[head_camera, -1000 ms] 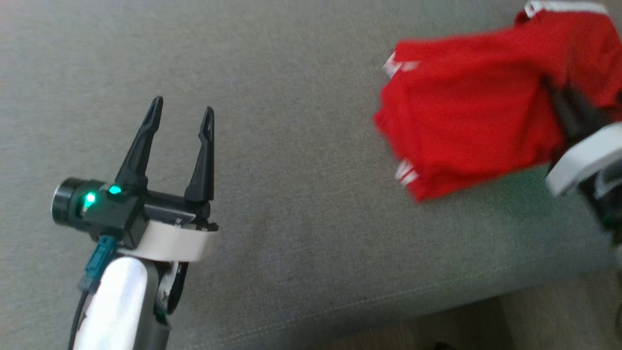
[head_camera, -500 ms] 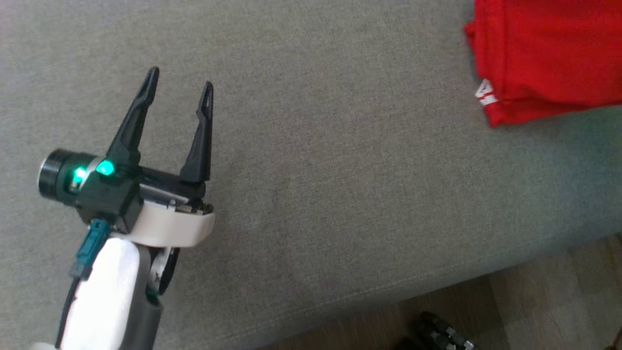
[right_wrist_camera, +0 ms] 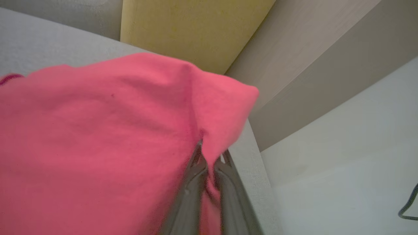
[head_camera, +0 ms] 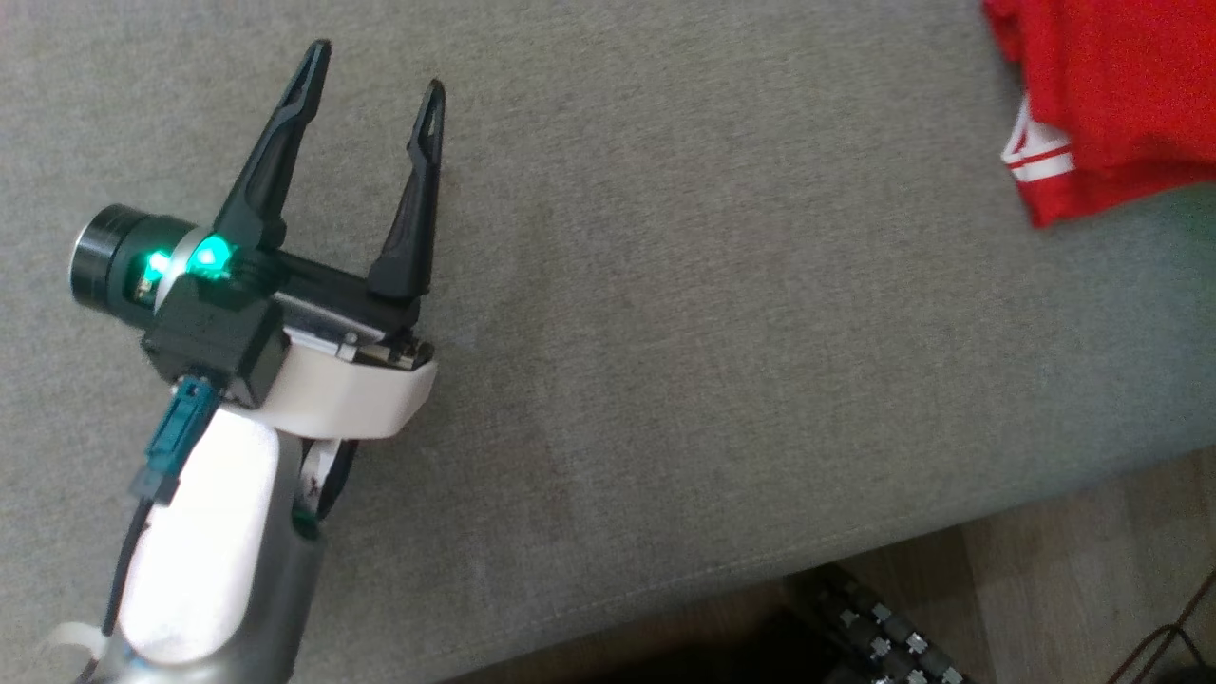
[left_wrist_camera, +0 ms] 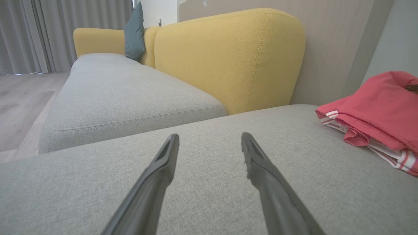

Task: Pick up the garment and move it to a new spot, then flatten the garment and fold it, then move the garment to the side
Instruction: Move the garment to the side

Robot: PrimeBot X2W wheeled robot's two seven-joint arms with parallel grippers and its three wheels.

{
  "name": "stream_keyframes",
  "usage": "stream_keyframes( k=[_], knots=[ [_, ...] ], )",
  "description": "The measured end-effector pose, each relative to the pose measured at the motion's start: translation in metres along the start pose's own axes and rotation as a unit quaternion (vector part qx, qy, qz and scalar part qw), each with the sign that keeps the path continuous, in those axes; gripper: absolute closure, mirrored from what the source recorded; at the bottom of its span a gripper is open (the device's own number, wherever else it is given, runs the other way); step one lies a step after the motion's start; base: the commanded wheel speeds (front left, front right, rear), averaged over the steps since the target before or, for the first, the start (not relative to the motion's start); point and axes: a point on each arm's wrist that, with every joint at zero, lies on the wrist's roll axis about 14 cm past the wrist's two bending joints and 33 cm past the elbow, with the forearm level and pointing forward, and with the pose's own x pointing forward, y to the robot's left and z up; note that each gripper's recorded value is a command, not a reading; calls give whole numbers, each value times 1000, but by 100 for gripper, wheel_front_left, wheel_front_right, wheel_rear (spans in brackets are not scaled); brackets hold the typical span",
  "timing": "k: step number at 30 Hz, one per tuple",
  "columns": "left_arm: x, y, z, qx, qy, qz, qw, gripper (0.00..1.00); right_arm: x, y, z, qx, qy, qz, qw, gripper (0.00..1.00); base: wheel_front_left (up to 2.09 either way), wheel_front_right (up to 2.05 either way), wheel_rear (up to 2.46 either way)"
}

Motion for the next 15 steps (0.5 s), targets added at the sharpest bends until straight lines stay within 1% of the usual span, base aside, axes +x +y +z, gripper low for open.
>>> stream_keyframes(
  k=[1, 3, 4, 11, 15],
  knots=[
    [0, 1, -2, -1, 1, 1, 1000, 0, 3, 0, -4, -7, 6, -6, 1000, 89, 0, 0, 0],
    [0, 2, -6, -5, 4, 4, 1000, 0, 8, -3, -8, -14, 9, -21, 1000, 45, 0, 0, 0],
    [0, 3, -8, -6, 6, 3, 1000, 0, 10, -2, -9, -16, 7, -26, 1000, 0, 0, 0, 0],
    [0, 10, -7, -3, 6, 12, 1000, 0, 12, 1, -9, -4, -23, -59, 998, 0, 0, 0, 0],
    [-1, 11, 1, 2, 3, 14, 1000, 0, 2, -6, -7, 40, -41, -82, 995, 0, 0, 0, 0]
  ],
)
